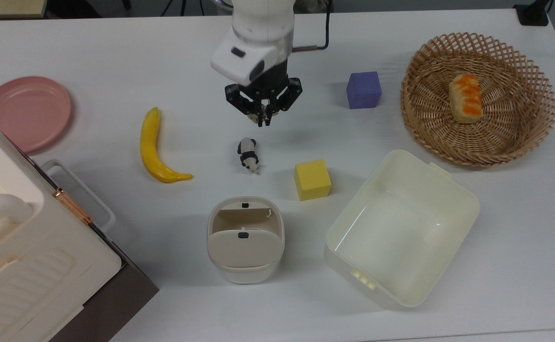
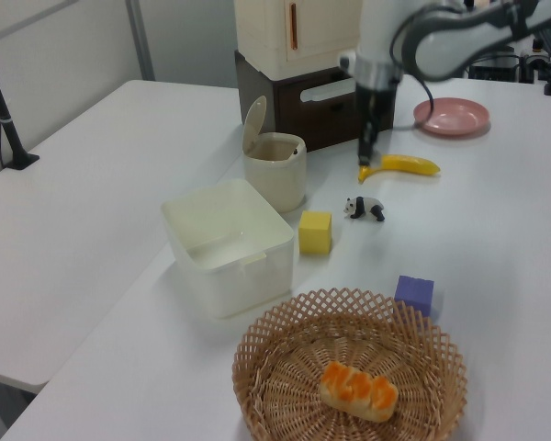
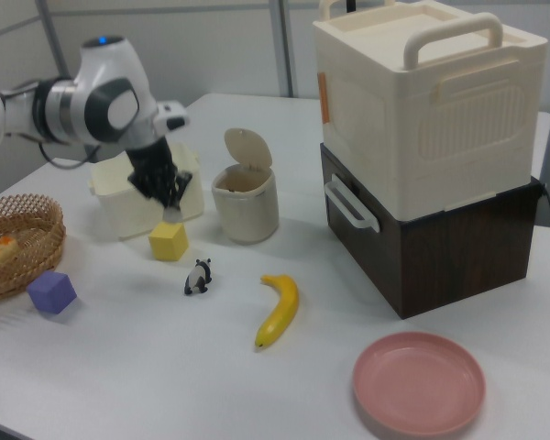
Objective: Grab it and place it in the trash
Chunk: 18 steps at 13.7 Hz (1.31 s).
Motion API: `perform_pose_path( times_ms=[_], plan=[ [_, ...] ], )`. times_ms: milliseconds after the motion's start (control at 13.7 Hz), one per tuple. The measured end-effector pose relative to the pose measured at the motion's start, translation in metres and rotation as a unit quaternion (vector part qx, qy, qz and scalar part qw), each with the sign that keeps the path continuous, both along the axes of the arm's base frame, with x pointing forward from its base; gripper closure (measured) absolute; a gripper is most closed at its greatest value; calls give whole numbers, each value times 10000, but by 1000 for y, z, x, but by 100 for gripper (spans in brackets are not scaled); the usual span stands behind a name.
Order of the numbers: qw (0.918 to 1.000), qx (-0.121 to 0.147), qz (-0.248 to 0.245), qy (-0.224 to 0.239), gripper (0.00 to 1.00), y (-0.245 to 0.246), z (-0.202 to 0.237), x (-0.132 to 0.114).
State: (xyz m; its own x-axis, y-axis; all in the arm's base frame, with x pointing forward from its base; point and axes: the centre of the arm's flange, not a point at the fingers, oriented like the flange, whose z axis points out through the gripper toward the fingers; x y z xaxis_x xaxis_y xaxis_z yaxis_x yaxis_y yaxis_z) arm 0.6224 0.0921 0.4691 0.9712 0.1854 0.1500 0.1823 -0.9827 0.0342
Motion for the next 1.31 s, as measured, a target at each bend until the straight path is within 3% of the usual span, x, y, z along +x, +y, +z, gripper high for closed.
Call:
perform_pose_path(
  times_ms=[219,437,729,1021,1094,1312],
  plan=[
    [9947,357,-226,-936,89,-13,53,23],
    [9794,609,-487,-1863,89,-19,53,49],
    [9628,770,-834,-2451,89,-25,8,83],
    [9563,638,-1090,-2637,89,-41,-13,119],
    [9557,610,-1107,-2658,81,-43,-16,124],
    [9537,665,-1229,-2665,48,-40,-20,129]
  ],
)
